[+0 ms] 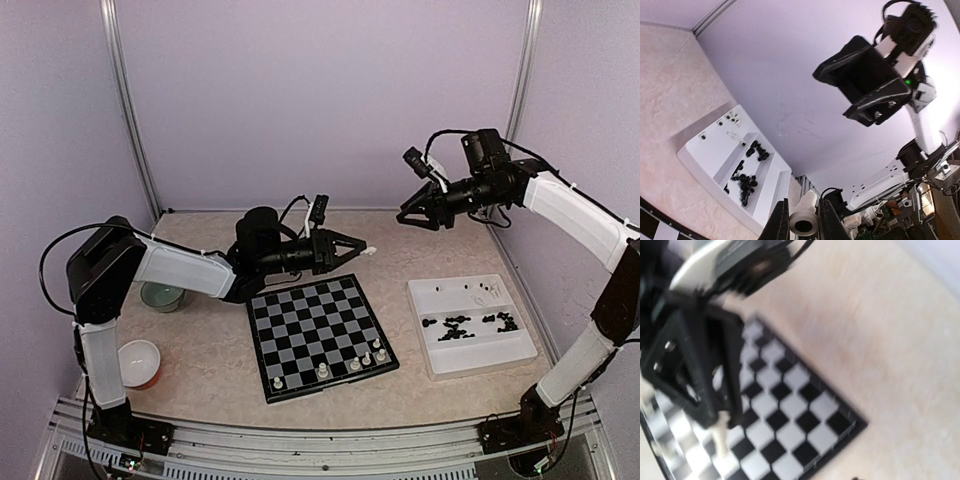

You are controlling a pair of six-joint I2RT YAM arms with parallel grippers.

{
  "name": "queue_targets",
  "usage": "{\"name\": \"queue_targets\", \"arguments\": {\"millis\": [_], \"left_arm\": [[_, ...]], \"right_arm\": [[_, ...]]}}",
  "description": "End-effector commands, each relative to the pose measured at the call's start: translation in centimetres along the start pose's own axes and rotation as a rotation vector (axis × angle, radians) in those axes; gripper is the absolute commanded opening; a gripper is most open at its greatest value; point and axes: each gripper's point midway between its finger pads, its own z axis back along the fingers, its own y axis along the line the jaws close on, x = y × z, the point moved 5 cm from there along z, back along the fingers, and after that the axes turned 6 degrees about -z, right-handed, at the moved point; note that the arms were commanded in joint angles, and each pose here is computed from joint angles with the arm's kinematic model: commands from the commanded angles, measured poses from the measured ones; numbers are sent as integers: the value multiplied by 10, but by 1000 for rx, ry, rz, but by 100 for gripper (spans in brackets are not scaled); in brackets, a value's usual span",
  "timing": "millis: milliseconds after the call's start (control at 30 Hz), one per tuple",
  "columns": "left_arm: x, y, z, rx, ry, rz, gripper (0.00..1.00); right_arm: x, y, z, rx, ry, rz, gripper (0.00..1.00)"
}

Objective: Set up the chess pieces on the board
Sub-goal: Pass from the left arm to the right

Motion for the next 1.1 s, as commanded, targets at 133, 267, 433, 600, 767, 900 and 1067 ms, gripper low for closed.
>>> {"name": "queue_targets", "arguments": {"millis": [133, 267, 433, 600, 767, 900, 1067], "left_arm": [[43, -49, 12, -246, -201, 17, 14], [41, -45, 8, -263, -206, 49, 14], [40, -43, 3, -264, -194, 54, 14], [41, -41, 3, -262, -193, 57, 14], [41, -42, 3, -270, -198, 57, 14], [41, -41, 4, -271, -202, 60, 14], [41, -41, 5, -270, -202, 64, 14]], "right_arm": [[24, 17, -3, 338, -163, -126, 42], [26, 24, -14, 374, -148, -115, 42], [28, 35, -24, 405, -133, -89, 42], [30, 46, -25, 438, -132, -64, 41], [27, 48, -28, 440, -120, -69, 34], [26, 48, -30, 434, -116, -69, 23], [28, 52, -34, 425, -110, -51, 11]]}}
